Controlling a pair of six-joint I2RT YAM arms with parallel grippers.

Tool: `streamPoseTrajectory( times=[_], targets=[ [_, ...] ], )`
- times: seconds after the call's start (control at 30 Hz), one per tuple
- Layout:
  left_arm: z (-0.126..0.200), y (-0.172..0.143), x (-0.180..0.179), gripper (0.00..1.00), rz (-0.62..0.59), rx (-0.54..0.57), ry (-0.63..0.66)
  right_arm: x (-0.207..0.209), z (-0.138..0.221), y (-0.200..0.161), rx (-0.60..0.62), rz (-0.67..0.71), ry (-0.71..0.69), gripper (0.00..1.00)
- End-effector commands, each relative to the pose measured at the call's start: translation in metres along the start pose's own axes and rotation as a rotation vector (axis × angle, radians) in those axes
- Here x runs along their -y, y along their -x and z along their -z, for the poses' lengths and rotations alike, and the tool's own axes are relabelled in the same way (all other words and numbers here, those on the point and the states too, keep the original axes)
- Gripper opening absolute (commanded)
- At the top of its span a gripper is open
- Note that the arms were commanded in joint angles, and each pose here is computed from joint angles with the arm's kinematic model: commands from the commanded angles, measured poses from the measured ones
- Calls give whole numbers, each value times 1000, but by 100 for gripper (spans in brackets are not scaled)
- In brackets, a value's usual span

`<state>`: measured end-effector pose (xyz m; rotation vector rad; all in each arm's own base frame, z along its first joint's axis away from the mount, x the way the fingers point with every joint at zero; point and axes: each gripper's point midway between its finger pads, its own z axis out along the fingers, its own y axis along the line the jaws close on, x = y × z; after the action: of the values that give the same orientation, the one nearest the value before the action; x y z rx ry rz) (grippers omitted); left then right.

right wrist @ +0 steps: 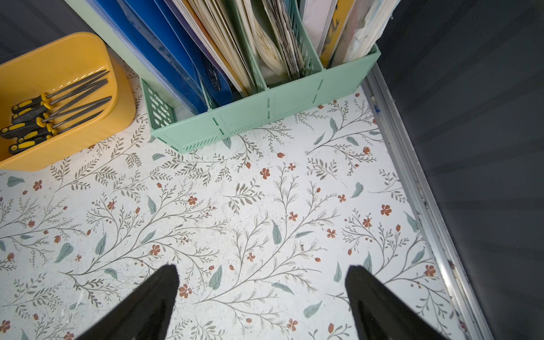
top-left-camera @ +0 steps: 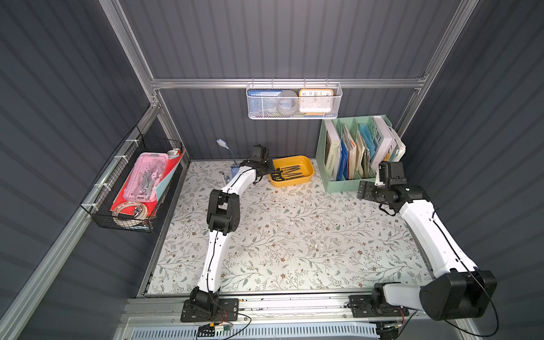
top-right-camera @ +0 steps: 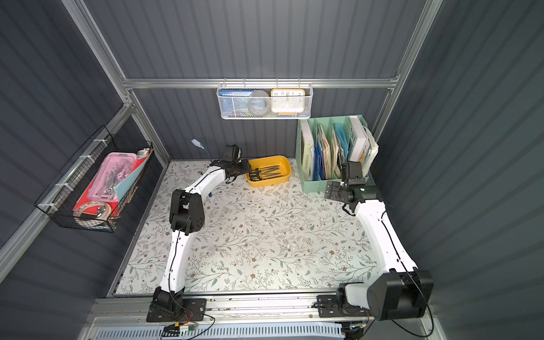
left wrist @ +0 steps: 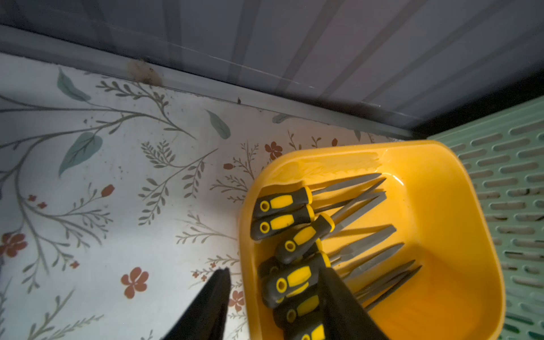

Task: Take the file tool out of the storage box
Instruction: Move the storage box to the center of the board.

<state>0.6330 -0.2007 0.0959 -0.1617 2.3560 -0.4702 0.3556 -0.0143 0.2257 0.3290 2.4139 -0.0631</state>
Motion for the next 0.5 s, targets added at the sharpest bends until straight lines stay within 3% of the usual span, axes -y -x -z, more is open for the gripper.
streamPoseTrajectory(
  times=[0.0, 0.07, 0.2, 0.47],
  targets=[
    [-9, -23, -10, 45, -21, -80, 37, -4, -1, -3, -26, -5, 11, 94],
    [-9, -26, -14, 39, -21, -84, 55, -5, -1, -2, -27, -5, 17, 94],
    [-9, -30, -19, 36, -26, -101, 76, -6, -1, -3, -37, -5, 23, 94],
    [2, -30, -23, 3, -55, -108, 113, -10, 3, -5, -47, -7, 49, 93]
  ],
)
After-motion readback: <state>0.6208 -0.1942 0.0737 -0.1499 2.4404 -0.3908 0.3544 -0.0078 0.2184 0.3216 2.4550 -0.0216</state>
